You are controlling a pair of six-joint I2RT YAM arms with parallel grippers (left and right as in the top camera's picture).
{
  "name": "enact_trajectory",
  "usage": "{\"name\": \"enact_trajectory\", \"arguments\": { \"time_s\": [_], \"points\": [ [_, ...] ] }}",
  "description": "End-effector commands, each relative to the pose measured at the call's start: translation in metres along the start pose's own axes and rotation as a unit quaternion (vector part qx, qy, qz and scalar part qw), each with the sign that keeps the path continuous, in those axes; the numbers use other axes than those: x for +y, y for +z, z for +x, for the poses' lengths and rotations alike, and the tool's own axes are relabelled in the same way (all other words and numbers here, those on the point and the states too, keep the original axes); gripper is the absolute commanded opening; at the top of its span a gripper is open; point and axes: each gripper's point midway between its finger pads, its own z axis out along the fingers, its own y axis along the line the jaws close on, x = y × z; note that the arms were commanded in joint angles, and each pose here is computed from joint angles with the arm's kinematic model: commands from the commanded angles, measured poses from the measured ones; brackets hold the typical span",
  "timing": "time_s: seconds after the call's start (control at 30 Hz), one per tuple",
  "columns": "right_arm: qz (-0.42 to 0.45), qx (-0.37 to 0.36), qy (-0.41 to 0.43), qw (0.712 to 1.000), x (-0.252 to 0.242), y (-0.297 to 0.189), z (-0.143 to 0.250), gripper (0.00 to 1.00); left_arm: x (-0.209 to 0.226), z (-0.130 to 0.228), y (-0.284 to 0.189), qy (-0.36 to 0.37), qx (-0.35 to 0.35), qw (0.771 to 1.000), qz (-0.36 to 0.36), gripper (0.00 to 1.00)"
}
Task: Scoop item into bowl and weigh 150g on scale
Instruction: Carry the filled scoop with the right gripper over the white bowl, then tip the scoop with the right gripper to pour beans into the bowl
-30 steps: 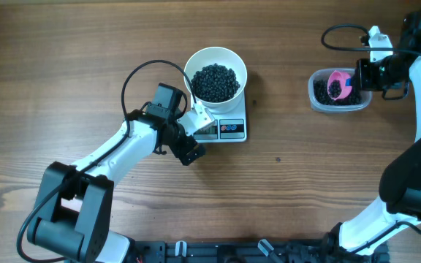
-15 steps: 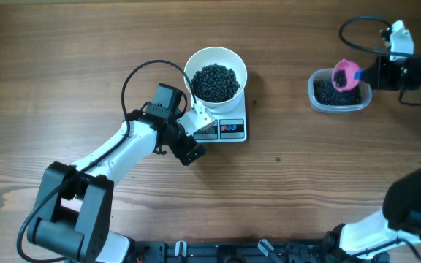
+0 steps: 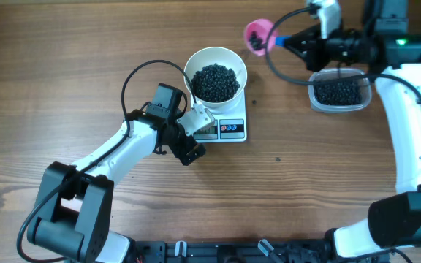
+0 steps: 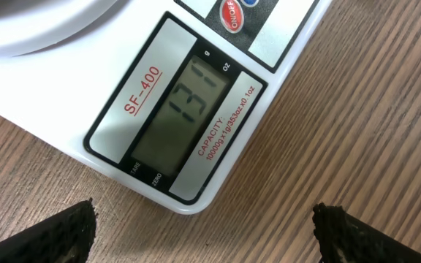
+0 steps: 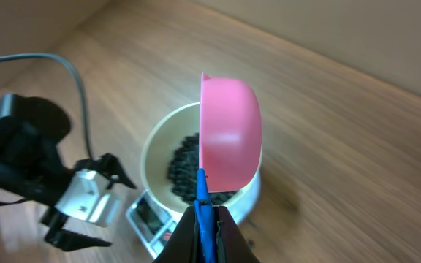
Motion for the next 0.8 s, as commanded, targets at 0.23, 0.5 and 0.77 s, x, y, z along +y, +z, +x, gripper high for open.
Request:
{"name": "enact_trajectory", "arguments": {
  "time_s": [0.23,0.5,0.77],
  "points": [
    [-0.043,0.079,-0.018,0.996,0.028,0.077,0.029,0.04,-0.004,0.001,0.003,0.006,-0.002,1.000,0.010,1.00],
    [0.020,0.121,-0.233,0.965,0.026,0.087,0.032,0.04,-0.004,0.001,0.003,0.006,-0.002,1.000,0.011,1.00],
    [0.154,0.093,-0.402,0.898,0.022,0.058,-0.025,0.04,-0.004,0.001,0.003,0.006,-0.002,1.000,0.011,1.00]
  ]
}}
